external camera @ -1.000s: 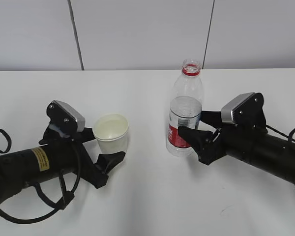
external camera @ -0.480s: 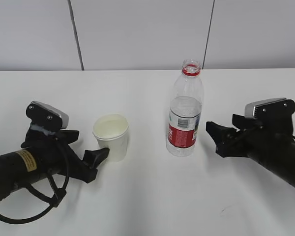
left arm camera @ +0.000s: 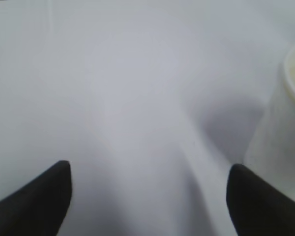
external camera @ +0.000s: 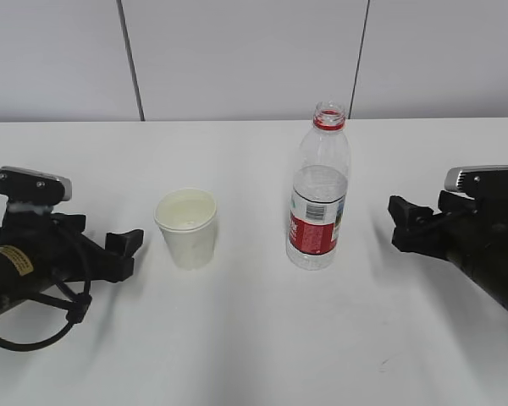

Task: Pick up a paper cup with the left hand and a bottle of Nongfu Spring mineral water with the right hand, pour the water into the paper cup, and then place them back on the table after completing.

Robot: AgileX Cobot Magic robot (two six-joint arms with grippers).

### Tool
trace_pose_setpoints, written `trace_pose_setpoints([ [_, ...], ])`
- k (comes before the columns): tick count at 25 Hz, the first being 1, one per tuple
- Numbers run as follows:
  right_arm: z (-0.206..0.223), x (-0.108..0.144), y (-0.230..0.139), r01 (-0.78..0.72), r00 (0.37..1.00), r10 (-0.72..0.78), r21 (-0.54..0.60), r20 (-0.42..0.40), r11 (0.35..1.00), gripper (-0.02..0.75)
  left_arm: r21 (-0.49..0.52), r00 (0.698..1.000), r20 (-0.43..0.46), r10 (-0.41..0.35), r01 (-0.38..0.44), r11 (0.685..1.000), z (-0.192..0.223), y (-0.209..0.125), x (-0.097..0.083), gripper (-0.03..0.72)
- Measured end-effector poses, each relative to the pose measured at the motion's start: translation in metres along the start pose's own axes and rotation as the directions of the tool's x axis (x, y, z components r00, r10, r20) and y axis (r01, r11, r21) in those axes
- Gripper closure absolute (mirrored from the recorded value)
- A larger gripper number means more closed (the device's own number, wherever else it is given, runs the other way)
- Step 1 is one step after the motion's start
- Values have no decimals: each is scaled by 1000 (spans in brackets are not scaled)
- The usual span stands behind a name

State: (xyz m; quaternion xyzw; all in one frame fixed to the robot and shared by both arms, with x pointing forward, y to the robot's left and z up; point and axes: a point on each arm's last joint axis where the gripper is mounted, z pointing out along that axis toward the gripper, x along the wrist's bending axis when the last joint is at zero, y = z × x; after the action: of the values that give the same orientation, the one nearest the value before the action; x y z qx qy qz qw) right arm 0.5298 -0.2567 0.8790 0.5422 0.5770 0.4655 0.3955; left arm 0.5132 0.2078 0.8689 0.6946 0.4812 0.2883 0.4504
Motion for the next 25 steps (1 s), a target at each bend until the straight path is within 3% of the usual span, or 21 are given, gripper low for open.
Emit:
trace_pose_setpoints([
  [6, 0, -3, 0, -15, 999, 15, -2, 36, 1000, 164, 7, 999, -43, -20, 20, 1000, -1, -1, 14, 102],
  [16, 14, -3, 9, -35, 998, 32, 48, 53, 998, 164, 166, 990, -134, -41, 63, 984, -9, 11, 39, 102],
  [21, 18, -5, 25, -65, 996, 57, 116, 74, 991, 164, 186, 987, -157, -37, 67, 980, -10, 33, 45, 104],
  [25, 21, -18, 38, -105, 990, 80, 230, 115, 967, 164, 273, 985, -168, -31, 77, 959, -6, 41, 48, 104],
])
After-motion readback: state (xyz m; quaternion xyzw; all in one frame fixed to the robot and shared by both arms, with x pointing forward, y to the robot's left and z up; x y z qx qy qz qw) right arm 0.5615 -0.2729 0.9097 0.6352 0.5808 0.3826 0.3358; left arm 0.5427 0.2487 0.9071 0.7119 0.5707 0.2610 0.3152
